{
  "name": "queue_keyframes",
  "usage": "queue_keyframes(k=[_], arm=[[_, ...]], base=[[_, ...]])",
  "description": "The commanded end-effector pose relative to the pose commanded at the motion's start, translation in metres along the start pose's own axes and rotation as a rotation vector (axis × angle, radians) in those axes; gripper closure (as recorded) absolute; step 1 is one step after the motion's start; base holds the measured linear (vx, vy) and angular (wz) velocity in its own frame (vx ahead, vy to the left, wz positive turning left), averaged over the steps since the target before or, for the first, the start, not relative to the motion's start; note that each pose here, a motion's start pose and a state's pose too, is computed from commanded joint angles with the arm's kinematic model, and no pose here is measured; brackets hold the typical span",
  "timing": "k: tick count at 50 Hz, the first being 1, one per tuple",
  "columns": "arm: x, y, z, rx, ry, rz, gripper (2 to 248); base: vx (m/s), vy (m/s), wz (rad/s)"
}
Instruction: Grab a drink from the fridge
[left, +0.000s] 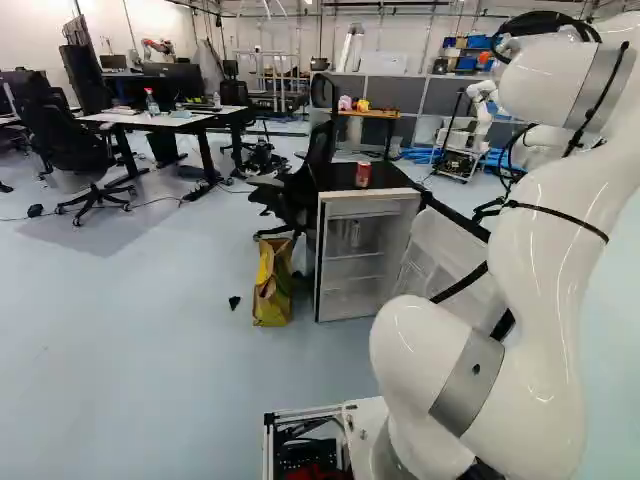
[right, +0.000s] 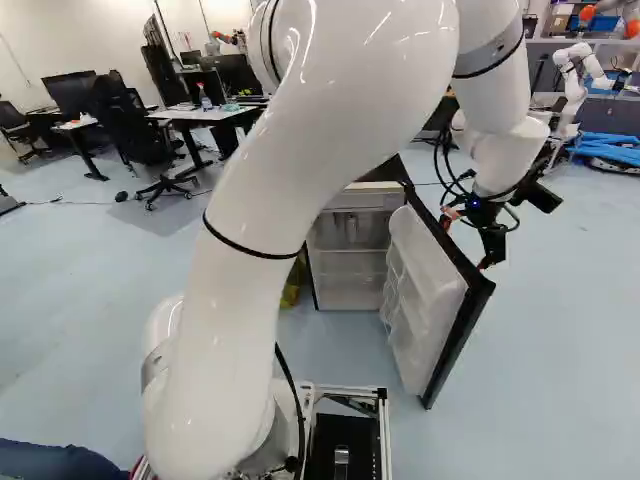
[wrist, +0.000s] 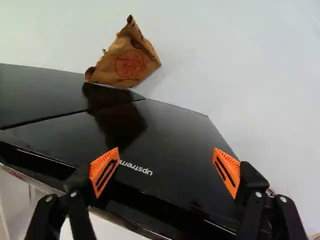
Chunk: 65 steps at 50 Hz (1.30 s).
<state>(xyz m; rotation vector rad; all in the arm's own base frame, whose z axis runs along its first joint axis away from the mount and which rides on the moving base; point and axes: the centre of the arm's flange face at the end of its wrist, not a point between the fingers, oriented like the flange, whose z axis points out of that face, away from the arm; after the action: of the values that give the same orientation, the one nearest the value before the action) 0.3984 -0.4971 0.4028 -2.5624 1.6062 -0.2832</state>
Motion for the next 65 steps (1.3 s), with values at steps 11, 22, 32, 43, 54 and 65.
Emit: queue_keyframes(k=[11, 22, 32, 43, 54, 65], arm=[[-0.012, 0.003, -0.002, -0.003, -0.013, 0.003, 3], [-0.027, 0.003, -0.003, -0.006, -0.028, 0.002, 3], [-0.04, 0.003, -0.005, -0.008, -0.042, 0.0, 3], [-0.057, 0.002, -0.006, -0.011, -0.058, -0.005, 3], [-0.074, 0.001, -0.007, -0.014, -0.074, -0.011, 3], [-0.09, -0.002, -0.008, -0.016, -0.089, -0.021, 3]], base=[[0.0, 0.0, 0.0], [0.0, 0.0, 0.0], [0.0, 0.0, 0.0], [0.0, 0.0, 0.0], [0.0, 0.0, 0.0], [0.0, 0.0, 0.0]])
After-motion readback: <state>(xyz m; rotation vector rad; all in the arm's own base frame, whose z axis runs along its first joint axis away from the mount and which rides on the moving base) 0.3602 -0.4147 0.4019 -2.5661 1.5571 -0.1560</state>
